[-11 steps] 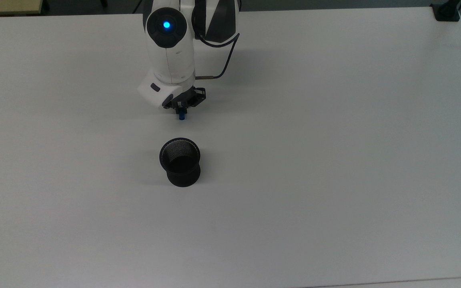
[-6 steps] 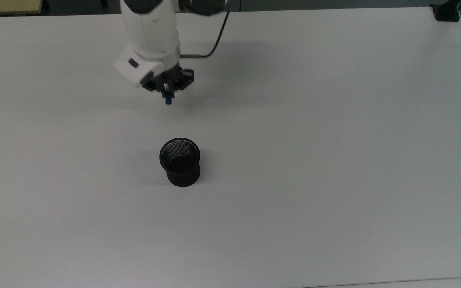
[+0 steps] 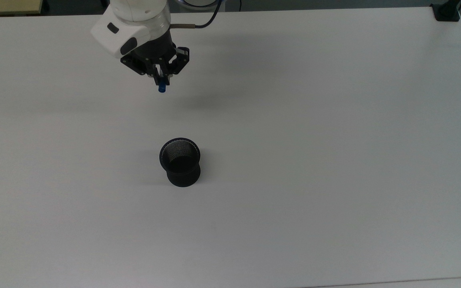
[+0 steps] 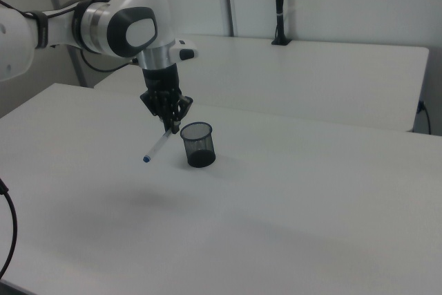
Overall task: Insert the marker
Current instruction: 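Carry the marker over the black mesh pen cup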
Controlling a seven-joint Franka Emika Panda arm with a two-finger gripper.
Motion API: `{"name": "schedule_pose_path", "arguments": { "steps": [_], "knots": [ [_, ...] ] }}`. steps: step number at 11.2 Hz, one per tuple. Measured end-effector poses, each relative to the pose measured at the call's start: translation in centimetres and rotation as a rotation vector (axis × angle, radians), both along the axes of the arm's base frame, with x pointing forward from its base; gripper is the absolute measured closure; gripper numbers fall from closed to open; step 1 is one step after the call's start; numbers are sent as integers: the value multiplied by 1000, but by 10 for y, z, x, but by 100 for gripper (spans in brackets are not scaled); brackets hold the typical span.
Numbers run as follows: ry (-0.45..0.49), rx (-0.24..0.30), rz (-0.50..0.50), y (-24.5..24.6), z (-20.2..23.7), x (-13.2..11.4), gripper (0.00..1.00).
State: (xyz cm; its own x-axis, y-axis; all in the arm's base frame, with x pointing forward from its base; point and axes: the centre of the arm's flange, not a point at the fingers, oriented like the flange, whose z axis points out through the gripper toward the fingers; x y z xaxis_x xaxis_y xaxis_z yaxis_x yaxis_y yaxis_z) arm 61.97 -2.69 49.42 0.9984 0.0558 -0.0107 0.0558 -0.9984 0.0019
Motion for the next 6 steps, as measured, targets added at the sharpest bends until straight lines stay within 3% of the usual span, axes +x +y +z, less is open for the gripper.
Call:
{"name": "schedule_pose_path", "arguments": {
  "steps": [4,6],
  "knots": [
    [-280,-15,-119,2,8,69,83],
    [-433,-8,-184,9,1,92,83]
  ]
}}
